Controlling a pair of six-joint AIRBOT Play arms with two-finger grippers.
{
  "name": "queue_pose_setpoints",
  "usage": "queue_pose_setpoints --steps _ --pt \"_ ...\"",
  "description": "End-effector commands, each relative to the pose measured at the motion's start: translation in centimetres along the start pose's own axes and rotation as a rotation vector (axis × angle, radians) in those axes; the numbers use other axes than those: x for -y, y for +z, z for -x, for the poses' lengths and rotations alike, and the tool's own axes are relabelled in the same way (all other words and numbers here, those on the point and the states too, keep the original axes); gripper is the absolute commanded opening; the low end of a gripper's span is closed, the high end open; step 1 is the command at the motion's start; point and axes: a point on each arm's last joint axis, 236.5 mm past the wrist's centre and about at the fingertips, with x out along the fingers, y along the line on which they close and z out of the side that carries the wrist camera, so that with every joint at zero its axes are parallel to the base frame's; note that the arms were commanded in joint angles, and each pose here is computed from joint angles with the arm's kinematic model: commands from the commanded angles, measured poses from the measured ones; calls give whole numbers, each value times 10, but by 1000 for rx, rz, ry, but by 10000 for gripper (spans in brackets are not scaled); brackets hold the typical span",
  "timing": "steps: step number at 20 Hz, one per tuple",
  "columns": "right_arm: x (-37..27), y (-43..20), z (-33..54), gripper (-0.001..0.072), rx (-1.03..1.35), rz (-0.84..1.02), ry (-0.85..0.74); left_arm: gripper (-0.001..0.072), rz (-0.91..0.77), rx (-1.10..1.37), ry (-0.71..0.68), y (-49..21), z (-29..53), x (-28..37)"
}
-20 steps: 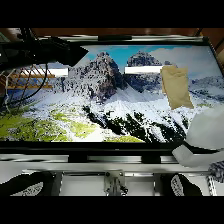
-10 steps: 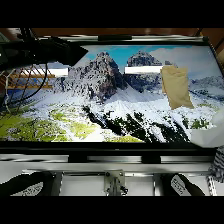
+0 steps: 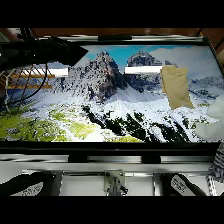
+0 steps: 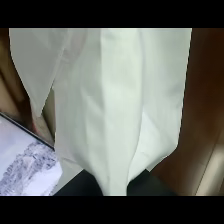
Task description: Fold the shirts.
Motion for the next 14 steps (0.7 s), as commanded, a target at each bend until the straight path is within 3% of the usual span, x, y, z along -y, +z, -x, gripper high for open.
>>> queue_pose_setpoints --steps 1,6,10,14 --pt "-5 -14 -19 45 -48 -75 15 539 -1 1 1 0 0 0" --pt "38 1 -28 45 22 -156 -40 539 0 -1 0 0 -1 -1" --pt "67 5 -27 45 36 -52 -105 539 7 -23 -4 -7 -6 -2" --pt "97 11 -27 45 67 -64 -167 539 7 -53 -19 -14 -6 1"
